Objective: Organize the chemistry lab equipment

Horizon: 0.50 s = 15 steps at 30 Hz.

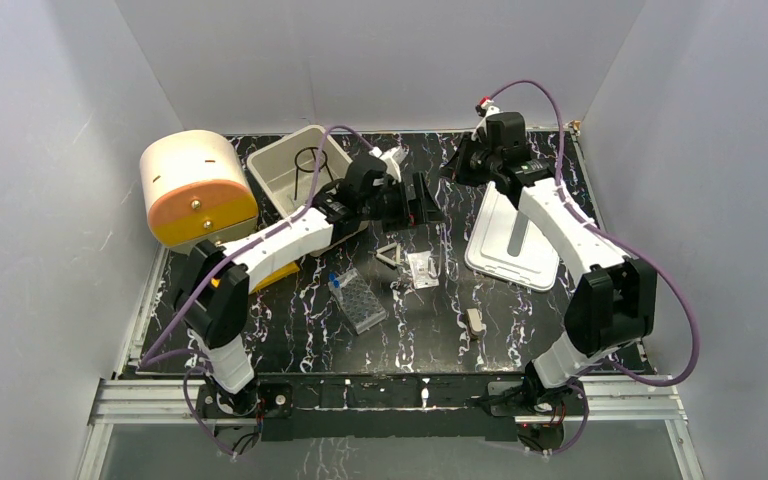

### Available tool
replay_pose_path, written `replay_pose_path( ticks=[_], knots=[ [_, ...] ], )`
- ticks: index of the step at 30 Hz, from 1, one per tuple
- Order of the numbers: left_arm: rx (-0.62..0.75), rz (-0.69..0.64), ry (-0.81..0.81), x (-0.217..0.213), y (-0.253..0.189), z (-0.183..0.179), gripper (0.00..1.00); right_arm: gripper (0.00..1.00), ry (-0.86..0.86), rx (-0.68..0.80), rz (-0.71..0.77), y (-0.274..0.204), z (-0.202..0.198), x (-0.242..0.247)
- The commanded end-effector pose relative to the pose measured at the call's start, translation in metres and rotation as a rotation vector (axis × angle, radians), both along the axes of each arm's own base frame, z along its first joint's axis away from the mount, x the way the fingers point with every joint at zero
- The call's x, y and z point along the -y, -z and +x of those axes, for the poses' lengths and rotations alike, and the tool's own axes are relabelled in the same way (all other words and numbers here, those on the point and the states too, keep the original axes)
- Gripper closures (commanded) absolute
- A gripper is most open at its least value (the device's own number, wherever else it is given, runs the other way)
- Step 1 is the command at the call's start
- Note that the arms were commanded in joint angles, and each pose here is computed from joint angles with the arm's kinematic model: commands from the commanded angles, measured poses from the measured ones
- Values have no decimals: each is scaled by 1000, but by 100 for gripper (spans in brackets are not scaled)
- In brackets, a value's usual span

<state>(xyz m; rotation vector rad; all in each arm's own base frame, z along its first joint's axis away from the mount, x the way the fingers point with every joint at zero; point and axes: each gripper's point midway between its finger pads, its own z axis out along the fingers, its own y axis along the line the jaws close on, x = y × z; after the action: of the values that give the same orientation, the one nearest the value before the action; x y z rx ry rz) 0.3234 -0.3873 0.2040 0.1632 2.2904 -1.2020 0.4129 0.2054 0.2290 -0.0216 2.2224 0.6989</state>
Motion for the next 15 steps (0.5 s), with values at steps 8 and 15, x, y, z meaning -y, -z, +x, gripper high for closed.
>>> replay_pose_path(
  ticks=[8,15],
  knots=[
    [-38,-122,9,25,-20,1,44,100,-8,15,188,-46,-18,-13],
    [-68,-139,55,28,-20,-8,83,100,-8,4,204,-45,-16,-16]
  ],
)
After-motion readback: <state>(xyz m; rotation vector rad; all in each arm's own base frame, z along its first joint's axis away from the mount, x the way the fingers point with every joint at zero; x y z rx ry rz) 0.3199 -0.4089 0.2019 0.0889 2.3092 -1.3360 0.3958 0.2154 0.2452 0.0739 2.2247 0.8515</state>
